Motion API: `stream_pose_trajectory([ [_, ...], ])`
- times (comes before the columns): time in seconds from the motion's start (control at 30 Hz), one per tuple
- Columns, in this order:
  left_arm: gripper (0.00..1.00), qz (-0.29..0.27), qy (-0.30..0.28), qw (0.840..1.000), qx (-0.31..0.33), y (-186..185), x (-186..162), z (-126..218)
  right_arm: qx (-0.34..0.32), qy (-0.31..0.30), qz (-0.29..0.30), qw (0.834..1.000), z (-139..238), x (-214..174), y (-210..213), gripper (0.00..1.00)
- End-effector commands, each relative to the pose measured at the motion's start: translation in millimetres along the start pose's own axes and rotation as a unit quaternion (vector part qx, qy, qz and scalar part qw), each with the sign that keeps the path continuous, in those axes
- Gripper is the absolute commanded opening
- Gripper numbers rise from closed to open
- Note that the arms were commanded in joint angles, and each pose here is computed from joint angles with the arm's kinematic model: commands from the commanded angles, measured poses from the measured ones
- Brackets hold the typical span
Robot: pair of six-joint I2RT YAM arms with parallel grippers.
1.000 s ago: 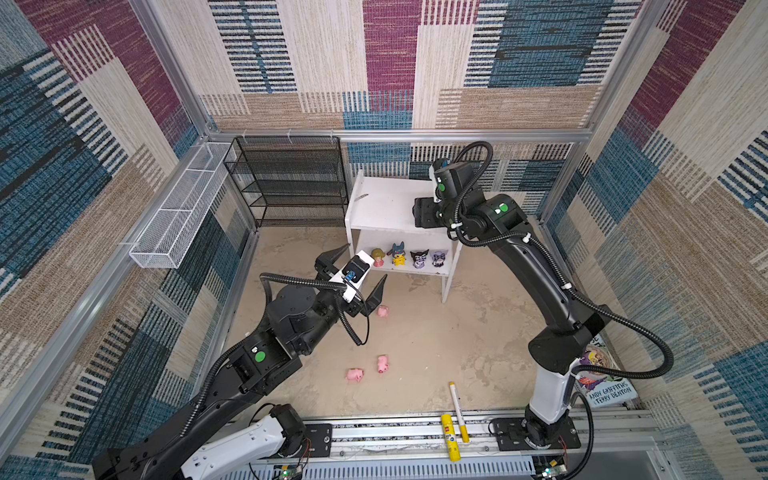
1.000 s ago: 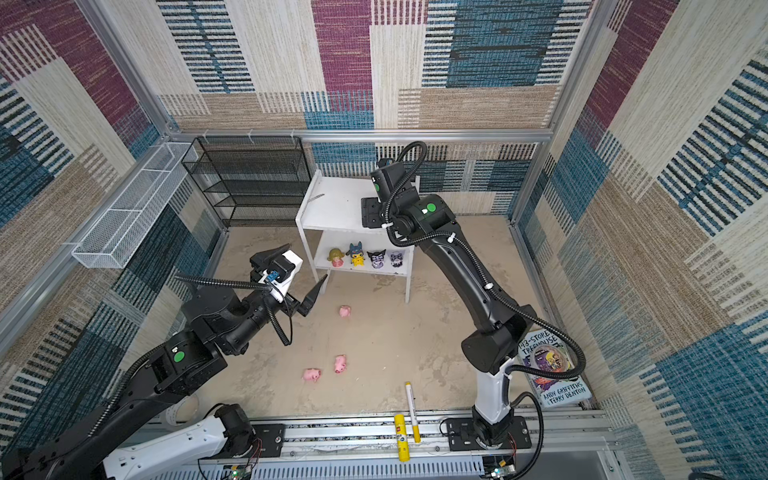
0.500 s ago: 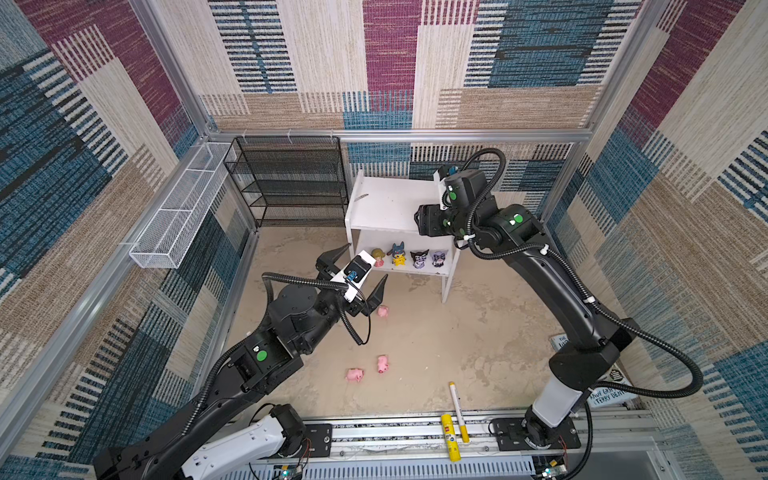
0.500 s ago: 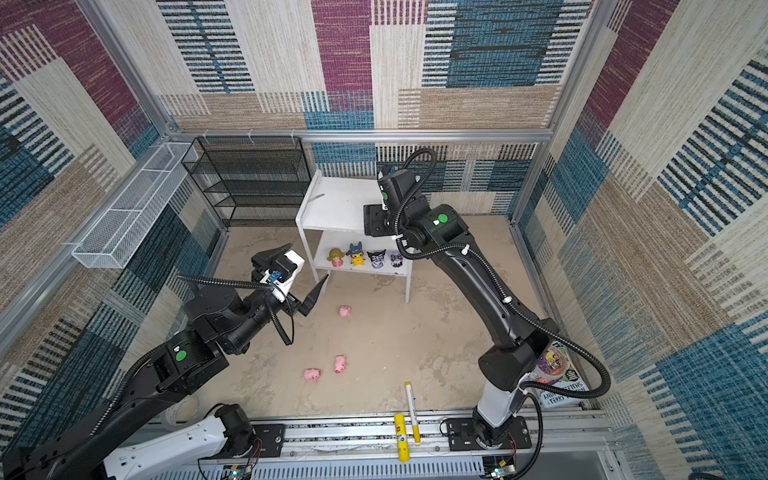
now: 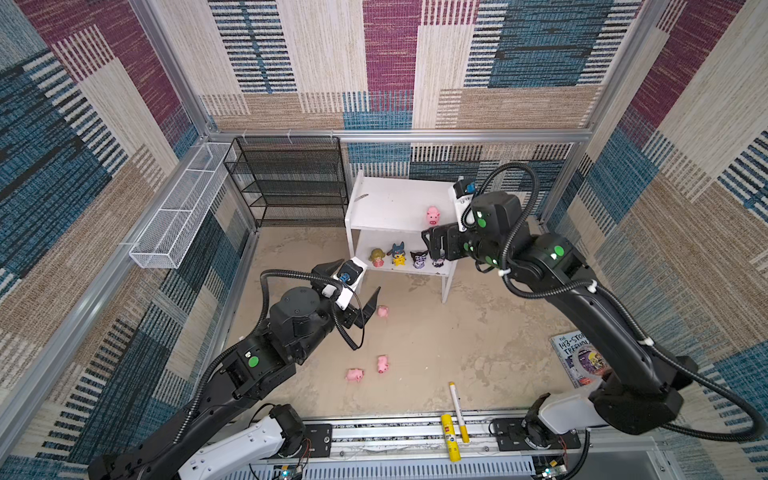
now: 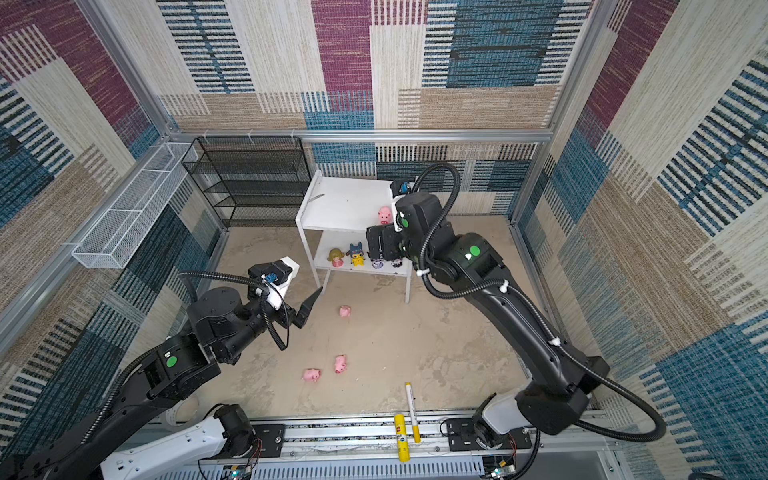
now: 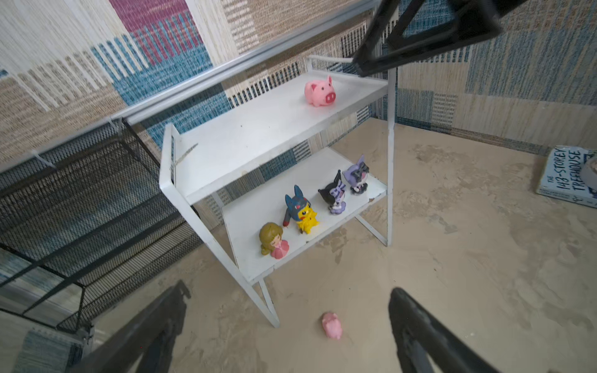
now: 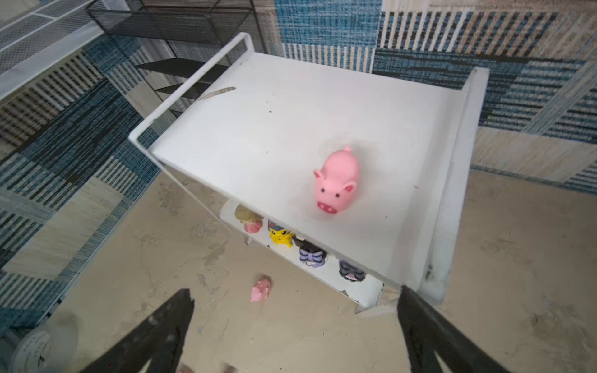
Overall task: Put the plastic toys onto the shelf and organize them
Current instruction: 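Withdraw the right gripper from the shelf while the left gripper lowers toward pigs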
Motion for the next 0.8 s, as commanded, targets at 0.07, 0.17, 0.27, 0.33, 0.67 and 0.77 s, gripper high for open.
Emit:
stream_pose_trajectory([
  [0.07, 0.99, 0.096, 0.091, 0.991, -0.021, -16.3, -46.3, 6.5, -0.003, -0.006, 0.061, 0.998, 25.7, -30.4, 1.4, 1.00],
  [0.17, 0.99, 0.138, 0.128, 0.981, -0.037, -32.4, -70.7, 1.1, 0.013, 0.021, 0.050, 0.998, 29.5, -60.8, -5.1, 1.00],
  [0.27, 0.98, 0.173, 0.177, 0.967, -0.055, -54.1, -101.2, -8.2, 0.047, 0.036, 0.036, 0.998, 31.1, -89.1, -9.0, 1.00],
  [0.33, 0.97, 0.197, 0.215, 0.955, -0.049, -66.4, -126.9, -12.3, 0.074, 0.045, 0.025, 0.996, 29.5, -108.5, -10.1, 1.00],
  [0.67, 0.90, 0.302, 0.356, 0.883, -0.046, -110.1, -204.7, 10.8, 0.171, 0.102, -0.014, 0.980, -4.5, -200.3, -3.9, 1.00],
  [0.77, 0.89, 0.278, 0.357, 0.885, -0.110, -128.8, -203.8, 9.0, 0.157, 0.118, -0.021, 0.980, -16.1, -222.4, -10.8, 1.00],
])
Point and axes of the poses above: each gripper's point midway between its finger pads, its own z axis back along the fingers, its own y axis along the line the jaws close on, x = y × z, the point moved 5 cm from there along z, back along the fingers, and after that the axes turned 9 degrees about -z, right-handed, at the moved point
